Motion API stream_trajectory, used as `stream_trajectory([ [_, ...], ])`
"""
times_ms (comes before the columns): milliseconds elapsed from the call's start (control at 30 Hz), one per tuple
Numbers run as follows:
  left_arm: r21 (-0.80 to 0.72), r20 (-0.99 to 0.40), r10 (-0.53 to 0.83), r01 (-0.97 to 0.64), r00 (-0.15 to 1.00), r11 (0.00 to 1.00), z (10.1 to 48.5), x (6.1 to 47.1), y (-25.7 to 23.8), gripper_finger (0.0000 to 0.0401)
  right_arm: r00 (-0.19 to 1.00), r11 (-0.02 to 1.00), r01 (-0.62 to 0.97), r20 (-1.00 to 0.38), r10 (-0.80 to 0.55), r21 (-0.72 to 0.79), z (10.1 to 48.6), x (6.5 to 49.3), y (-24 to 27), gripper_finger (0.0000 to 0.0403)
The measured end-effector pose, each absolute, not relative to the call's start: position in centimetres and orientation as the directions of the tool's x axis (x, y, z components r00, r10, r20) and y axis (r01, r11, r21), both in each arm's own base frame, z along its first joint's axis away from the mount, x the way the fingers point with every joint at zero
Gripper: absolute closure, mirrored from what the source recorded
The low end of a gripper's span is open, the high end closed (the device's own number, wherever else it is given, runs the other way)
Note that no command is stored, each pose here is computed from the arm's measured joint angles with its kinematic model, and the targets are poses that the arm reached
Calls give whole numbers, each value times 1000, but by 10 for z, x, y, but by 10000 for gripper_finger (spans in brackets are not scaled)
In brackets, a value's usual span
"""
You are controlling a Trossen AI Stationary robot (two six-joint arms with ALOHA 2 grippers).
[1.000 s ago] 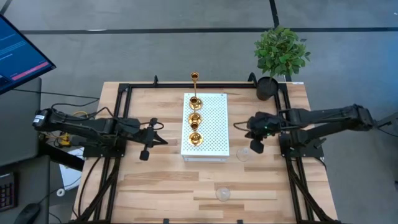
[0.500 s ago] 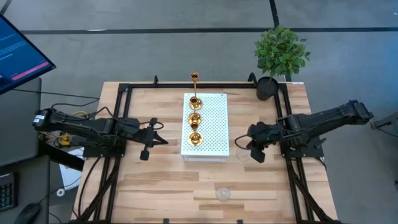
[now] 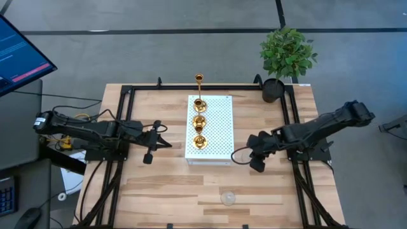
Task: Pick & Place candle stick holders
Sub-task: Put the top transparent candle holder on the shelf
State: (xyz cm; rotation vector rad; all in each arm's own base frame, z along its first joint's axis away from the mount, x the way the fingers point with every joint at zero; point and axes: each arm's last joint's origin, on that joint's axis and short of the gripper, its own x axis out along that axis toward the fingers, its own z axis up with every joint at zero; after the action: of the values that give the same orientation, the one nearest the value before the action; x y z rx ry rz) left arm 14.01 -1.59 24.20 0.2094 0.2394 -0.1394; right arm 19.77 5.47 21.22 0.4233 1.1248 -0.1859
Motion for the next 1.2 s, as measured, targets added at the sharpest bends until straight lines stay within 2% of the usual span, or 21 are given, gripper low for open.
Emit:
stream_trajectory([
  [133, 189, -249, -112, 161, 962, 969, 242, 140, -16, 393, 412, 907, 357, -909, 61, 223, 208, 202, 56, 380],
  [400, 188, -249, -112, 161, 962, 969, 242, 140, -16, 393, 385, 909, 363, -921, 54, 205, 204, 200, 55, 299],
  [533, 188, -249, -111, 161, 962, 969, 242, 140, -16, 393, 373, 907, 371, -926, 51, 199, 204, 199, 55, 280],
  [767, 188, -249, -111, 161, 962, 969, 242, 140, -16, 393, 301, 883, 449, -954, -8, 134, 202, 191, 52, 303],
  [1133, 188, -249, -112, 161, 962, 969, 242, 140, -16, 393, 306, 880, 469, -948, -87, 71, 203, 190, 48, 382],
  [1200, 188, -249, -111, 161, 962, 969, 242, 140, -16, 393, 307, 880, 471, -946, -98, 62, 203, 190, 48, 384],
])
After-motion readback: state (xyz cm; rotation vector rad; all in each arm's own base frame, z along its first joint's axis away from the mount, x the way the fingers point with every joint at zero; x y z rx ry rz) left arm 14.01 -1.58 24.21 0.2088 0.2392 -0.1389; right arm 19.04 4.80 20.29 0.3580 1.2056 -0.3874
